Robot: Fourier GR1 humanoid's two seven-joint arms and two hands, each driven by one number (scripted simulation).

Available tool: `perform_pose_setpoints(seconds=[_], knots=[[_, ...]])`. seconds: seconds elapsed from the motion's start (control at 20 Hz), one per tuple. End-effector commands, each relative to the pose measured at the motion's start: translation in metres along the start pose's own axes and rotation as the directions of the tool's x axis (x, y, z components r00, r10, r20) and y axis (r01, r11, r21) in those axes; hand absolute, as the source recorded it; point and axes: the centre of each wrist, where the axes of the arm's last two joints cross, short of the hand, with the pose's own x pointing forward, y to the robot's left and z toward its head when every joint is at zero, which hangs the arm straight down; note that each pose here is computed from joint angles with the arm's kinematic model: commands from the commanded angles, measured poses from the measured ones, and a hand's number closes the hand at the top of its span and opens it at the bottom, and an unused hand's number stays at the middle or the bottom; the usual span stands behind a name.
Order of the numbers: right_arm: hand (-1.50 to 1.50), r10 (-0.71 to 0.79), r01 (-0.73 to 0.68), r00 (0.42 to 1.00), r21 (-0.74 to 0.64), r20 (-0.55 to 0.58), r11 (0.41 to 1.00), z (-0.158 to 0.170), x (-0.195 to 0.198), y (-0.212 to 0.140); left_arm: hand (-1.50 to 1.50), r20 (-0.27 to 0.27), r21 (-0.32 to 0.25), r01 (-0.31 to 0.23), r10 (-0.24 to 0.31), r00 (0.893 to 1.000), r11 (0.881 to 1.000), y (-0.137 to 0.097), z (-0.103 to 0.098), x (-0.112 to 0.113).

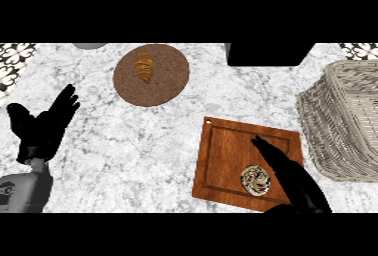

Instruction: Pick the cupcake from the cutting board and place it in the basket

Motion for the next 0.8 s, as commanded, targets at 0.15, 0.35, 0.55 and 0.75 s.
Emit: perform_pose_setpoints(seconds=[0.15, 0.35, 0.55, 0.75], knots=[[-1.50, 0.052, -0.053, 0.998, -0.015, -0.044, 0.998, 0.002, -0.022, 0.016, 0.00, 0.011, -0.005, -0.007, 0.007, 1.000, 1.000, -0.004, 0.004, -0.008], [-1.50, 0.075, -0.075, 0.996, -0.004, -0.044, 0.997, -0.017, -0.007, 0.008, 0.00, 0.012, 0.000, 0.002, -0.002, 1.000, 1.000, 0.002, 0.015, -0.004], [1.50, 0.202, -0.200, 0.979, 0.063, -0.019, 0.978, -0.029, -0.010, 0.032, 0.00, -0.001, -0.017, 0.008, -0.008, 1.000, 1.000, -0.004, -0.008, 0.022], [1.50, 0.210, -0.208, 0.977, 0.065, -0.028, 0.976, -0.034, 0.010, 0.033, 0.00, -0.002, 0.008, 0.002, -0.002, 1.000, 1.000, 0.013, -0.002, 0.009]])
